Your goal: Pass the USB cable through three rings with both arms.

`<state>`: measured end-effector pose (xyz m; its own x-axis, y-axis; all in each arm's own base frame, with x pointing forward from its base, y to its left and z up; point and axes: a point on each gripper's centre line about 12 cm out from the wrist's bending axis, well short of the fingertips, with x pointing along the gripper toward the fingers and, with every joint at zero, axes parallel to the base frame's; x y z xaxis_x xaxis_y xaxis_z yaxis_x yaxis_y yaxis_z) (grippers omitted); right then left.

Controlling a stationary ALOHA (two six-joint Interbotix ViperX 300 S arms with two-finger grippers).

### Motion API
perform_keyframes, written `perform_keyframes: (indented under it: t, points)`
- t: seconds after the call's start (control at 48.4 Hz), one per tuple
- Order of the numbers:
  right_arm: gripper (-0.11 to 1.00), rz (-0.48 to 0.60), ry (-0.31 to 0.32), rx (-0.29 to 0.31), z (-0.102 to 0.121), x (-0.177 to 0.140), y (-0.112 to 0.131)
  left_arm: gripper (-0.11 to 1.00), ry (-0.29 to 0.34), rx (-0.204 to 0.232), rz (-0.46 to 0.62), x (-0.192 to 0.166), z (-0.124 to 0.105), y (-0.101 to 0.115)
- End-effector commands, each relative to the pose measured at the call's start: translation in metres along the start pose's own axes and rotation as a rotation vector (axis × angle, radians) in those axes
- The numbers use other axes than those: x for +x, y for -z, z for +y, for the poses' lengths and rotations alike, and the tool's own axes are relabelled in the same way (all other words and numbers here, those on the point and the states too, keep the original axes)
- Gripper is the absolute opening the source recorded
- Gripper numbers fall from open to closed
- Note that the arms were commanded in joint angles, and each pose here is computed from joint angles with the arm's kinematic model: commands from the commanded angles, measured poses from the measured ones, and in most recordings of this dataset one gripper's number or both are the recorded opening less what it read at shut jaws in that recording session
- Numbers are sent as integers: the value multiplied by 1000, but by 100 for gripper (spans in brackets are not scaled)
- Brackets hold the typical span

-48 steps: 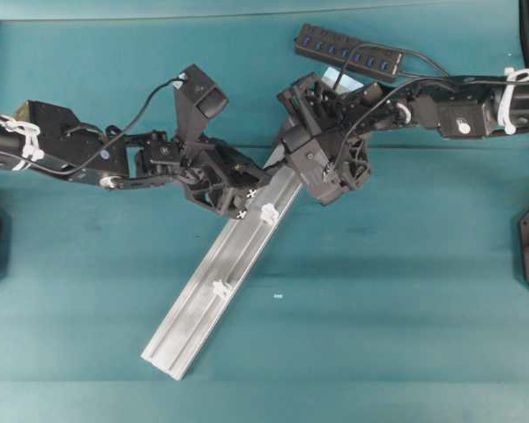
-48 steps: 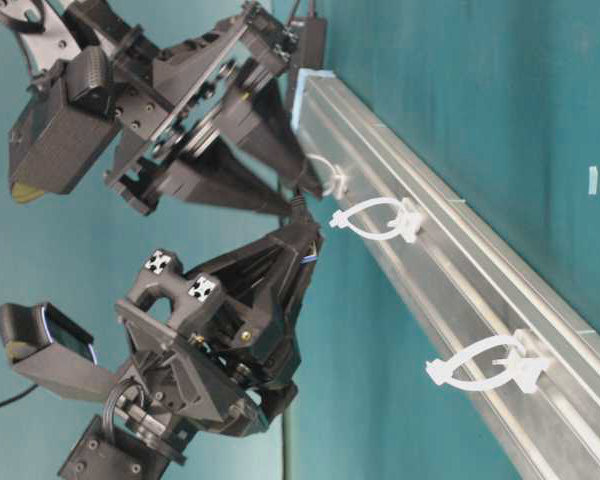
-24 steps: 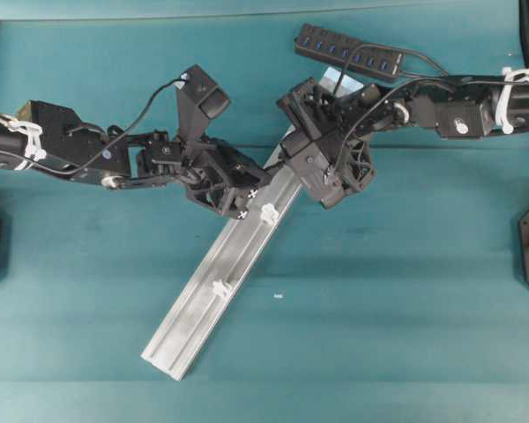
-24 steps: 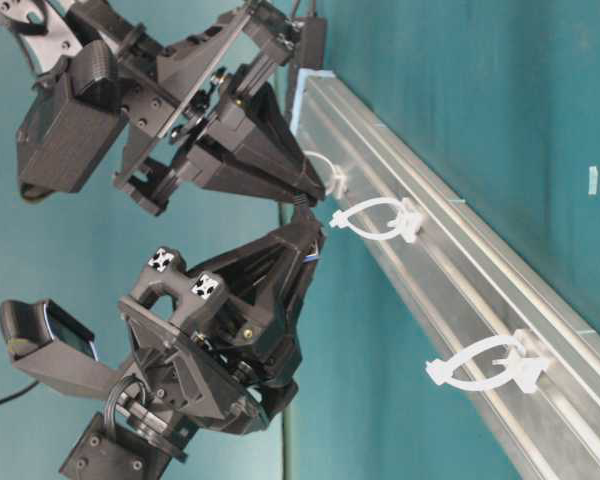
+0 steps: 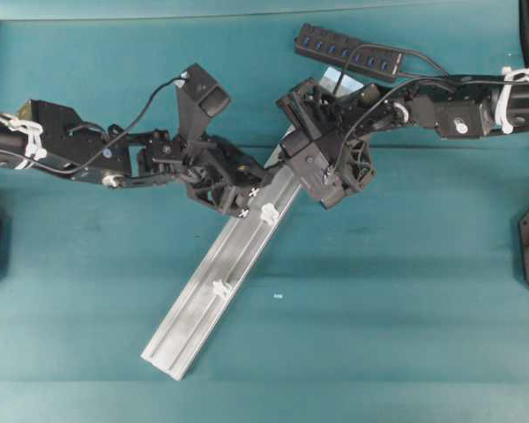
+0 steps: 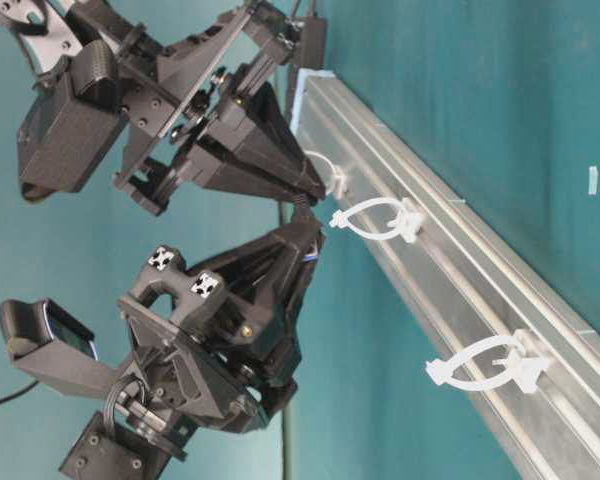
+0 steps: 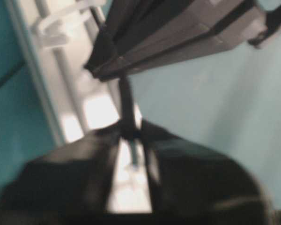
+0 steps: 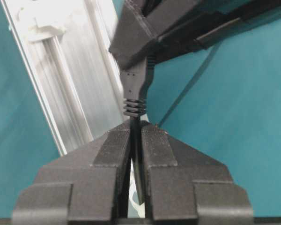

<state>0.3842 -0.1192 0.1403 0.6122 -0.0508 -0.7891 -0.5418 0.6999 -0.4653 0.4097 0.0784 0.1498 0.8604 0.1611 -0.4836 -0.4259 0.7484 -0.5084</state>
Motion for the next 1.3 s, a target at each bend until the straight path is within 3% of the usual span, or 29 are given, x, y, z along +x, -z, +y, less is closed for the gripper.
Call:
perform_keyframes:
  t: [0.0,0.145,0.207,0.393,0.662,0.889,1.117,1.282]
  points:
    - [6,-9,12,8,-3,-1,-4,47,18,-2,-27,-1,-5,-8]
    - [6,-9,9,8,-3,-1,-4,88,19,-22,-20,-3,-6,-6]
    - [6,-9,3,5,-2,-1,-4,97,23,-19,-12,-5,-7,-1]
    - [6,0,-19,-21,1,-1,-3,96,36,-15,-23,-39,-7,1]
    - [6,35,-87,-108,10,1,2,97,128,-14,-125,-120,-18,-7]
    - [6,45,-112,-121,17,8,4,97,187,0,-152,-145,-28,-4]
    - [6,51,-139,-127,24,16,5,96,59,20,20,-143,-20,9]
    - [6,51,-152,-134,28,20,2,96,55,33,35,-146,-23,7]
